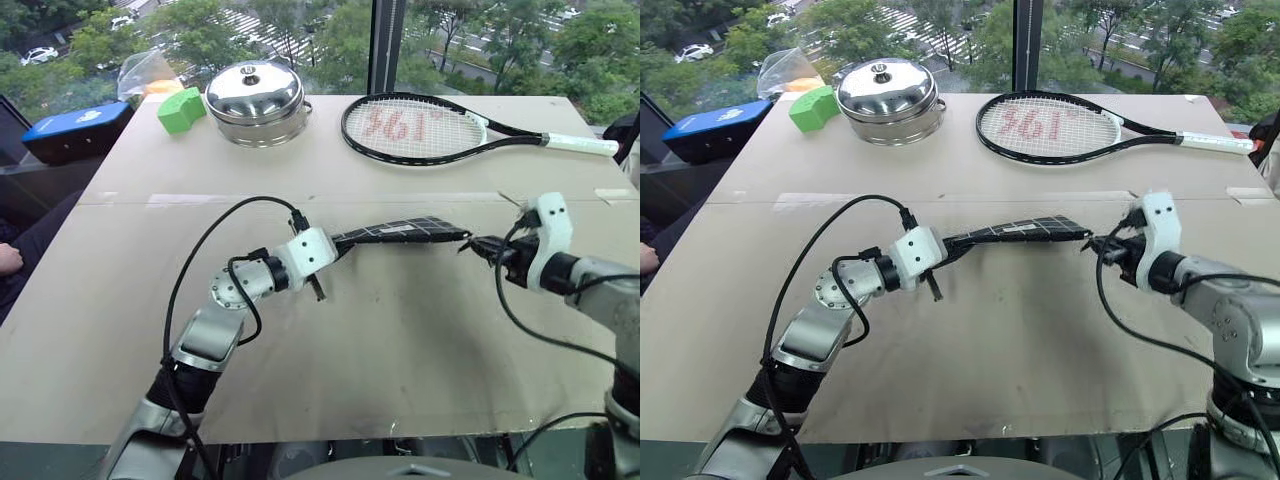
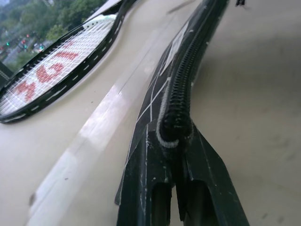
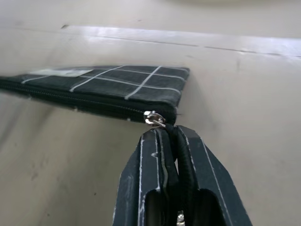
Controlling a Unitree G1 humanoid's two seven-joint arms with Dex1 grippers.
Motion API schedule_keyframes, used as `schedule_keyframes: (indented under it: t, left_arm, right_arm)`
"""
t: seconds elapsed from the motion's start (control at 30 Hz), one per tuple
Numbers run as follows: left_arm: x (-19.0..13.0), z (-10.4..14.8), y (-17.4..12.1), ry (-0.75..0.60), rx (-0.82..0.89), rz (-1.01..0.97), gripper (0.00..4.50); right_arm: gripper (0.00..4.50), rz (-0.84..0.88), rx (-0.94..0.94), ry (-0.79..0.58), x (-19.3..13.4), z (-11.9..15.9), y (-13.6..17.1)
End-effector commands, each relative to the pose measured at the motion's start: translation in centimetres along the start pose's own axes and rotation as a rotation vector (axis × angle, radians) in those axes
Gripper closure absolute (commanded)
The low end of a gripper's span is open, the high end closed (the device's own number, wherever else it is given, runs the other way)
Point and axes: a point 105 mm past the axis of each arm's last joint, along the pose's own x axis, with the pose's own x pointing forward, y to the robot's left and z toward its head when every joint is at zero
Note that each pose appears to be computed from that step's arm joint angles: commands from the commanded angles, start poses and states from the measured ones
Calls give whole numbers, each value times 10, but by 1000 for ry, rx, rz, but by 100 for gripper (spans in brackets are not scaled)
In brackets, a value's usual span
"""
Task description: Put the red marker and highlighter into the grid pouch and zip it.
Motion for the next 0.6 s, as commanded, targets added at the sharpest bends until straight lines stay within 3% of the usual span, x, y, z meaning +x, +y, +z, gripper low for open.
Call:
schedule_keyframes:
  t: [0.03, 0.13, 0.27, 0.3, 0.43, 0.6]
  left_arm:
    - [-1, 6, 3, -50, 62, -50, 349]
    - [-19, 0, 5, -54, -15, -71, 215]
    - [-66, -14, 0, -23, -285, -101, 35]
    - [-80, -16, -1, -11, -363, -95, 10]
    - [-122, -11, -9, -4, -561, -86, 10]
    - [-161, -15, -31, 104, -642, -80, 10]
  right_arm:
    - [345, 23, -235, -51, -6, 5, 7]
    - [209, 65, -320, -76, -23, -7, 10]
    - [21, 149, -371, -142, -60, -23, 16]
    - [4, 149, -391, -153, -71, -28, 14]
    - [4, 103, -449, -158, -106, -39, 1]
    - [4, 54, -474, -109, -143, -50, -15]
